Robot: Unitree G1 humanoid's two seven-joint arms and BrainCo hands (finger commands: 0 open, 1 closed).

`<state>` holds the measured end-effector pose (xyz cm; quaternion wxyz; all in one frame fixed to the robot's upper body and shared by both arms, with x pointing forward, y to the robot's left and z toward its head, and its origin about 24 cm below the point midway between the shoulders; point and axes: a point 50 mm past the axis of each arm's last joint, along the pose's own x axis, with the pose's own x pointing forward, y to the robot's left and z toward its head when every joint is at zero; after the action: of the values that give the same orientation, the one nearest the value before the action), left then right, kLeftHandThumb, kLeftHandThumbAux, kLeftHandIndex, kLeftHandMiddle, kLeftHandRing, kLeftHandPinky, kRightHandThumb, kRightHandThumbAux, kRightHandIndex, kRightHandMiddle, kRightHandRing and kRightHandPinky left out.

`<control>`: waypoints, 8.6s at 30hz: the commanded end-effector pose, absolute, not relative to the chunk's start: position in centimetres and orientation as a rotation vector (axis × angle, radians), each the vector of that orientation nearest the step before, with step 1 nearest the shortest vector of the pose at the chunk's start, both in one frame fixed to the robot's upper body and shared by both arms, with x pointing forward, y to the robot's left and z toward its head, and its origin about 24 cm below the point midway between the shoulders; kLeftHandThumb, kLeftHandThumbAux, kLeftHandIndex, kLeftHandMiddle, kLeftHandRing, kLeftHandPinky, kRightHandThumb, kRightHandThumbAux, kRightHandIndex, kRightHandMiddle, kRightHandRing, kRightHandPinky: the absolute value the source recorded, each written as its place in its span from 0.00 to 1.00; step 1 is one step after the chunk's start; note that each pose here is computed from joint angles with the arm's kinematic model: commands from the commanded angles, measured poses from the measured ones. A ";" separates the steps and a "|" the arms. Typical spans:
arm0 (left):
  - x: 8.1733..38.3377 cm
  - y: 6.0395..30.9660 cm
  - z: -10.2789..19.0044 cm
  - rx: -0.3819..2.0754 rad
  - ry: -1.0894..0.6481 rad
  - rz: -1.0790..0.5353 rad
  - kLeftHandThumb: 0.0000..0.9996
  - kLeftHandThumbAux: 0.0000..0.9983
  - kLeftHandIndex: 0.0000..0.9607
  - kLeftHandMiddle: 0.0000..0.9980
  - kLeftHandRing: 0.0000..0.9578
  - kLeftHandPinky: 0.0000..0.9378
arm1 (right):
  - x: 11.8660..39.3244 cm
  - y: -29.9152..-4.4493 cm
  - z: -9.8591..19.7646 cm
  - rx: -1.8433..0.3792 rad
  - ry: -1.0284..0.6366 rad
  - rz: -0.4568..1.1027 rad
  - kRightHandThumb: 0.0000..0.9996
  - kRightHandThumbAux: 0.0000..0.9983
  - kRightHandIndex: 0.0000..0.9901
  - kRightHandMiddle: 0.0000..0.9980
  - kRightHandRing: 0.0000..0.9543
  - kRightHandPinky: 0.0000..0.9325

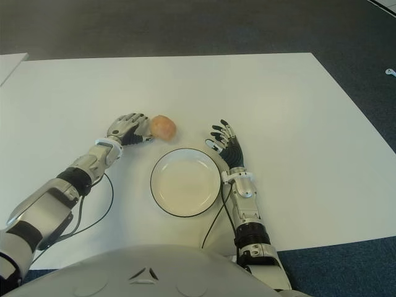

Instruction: Put the apples into the plate.

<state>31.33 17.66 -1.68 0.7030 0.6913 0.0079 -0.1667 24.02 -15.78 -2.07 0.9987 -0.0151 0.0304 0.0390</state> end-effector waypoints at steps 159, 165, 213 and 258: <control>30.5 14.3 5.6 1.394 -0.281 -0.465 0.25 0.23 0.00 0.00 0.00 0.00 | 21.4 -15.6 -6.9 0.005 0.283 0.084 0.14 0.62 0.06 0.25 0.24 0.20; 30.2 14.0 5.1 1.396 -0.271 -0.476 0.25 0.24 0.00 0.00 0.00 0.00 | 21.3 -15.6 -6.8 0.010 0.282 0.075 0.13 0.63 0.06 0.24 0.25 0.19; 27.1 13.9 1.2 1.402 -0.187 -0.517 0.26 0.23 0.00 0.00 0.00 0.00 | 21.3 -15.5 -6.2 -0.018 0.282 0.056 0.14 0.62 0.07 0.26 0.28 0.21; 26.9 17.0 -2.2 1.495 -0.072 -0.493 0.17 0.31 0.00 0.00 0.00 0.00 | 21.2 -15.9 -6.0 -0.015 0.280 0.049 0.12 0.63 0.07 0.26 0.29 0.23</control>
<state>28.14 15.18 0.48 0.7272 0.6481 -0.0984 -0.2037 24.34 -15.40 -2.15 0.9987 -0.0154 0.0292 0.0378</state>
